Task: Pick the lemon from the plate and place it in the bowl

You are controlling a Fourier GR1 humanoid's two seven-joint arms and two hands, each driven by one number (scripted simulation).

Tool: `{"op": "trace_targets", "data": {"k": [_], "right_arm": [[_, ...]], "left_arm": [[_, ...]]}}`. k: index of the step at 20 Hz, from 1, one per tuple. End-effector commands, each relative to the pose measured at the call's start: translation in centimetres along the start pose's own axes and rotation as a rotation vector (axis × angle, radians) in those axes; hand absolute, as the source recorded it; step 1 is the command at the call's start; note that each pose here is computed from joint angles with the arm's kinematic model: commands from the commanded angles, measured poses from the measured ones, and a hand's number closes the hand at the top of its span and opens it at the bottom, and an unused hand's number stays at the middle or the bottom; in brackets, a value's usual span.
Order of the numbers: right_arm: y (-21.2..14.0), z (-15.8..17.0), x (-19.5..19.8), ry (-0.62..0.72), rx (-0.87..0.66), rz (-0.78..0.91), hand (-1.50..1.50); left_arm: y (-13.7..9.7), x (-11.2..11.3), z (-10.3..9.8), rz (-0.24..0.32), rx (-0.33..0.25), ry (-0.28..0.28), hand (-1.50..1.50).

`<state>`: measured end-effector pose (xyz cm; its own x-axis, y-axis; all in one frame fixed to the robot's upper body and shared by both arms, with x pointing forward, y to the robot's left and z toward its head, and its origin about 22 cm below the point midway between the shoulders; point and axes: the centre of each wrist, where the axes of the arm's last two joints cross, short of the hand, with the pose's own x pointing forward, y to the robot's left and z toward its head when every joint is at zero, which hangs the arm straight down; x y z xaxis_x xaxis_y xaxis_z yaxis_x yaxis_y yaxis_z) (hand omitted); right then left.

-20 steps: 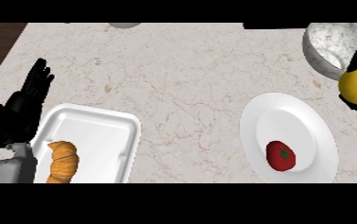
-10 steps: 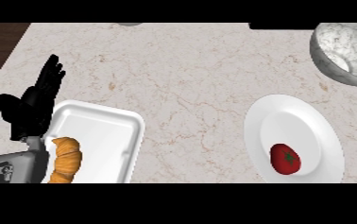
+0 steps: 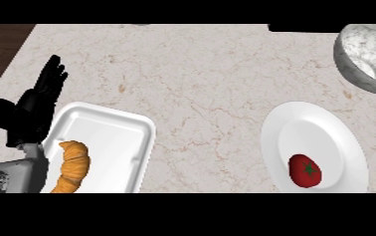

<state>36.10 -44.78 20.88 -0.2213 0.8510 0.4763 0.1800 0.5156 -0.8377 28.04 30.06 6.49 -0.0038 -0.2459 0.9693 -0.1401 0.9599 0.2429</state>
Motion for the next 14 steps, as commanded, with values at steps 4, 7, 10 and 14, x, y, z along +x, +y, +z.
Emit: {"op": "trace_targets", "data": {"k": [4, 7, 10, 14], "right_arm": [[0.2, -2.4, -1.8, 0.022, -0.014, -0.001, 1.5], [1.7, -1.5, -3.5, 0.017, -0.042, -0.001, 1.5], [1.9, -0.5, -4.5, 0.234, 0.14, 0.23, 1.5], [4.2, 1.5, -6.8, 0.279, 0.196, 0.107, -1.5]], "left_arm": [[-1.4, -1.1, 0.3, 0.004, -0.026, -0.028, 0.0], [-0.3, 1.1, -0.6, -0.003, -0.043, -0.034, 0.0], [-0.6, 0.2, -1.1, -0.011, -0.032, -0.022, 0.0], [-1.9, 1.4, -0.8, 0.014, -0.051, -0.044, 0.0]]}}
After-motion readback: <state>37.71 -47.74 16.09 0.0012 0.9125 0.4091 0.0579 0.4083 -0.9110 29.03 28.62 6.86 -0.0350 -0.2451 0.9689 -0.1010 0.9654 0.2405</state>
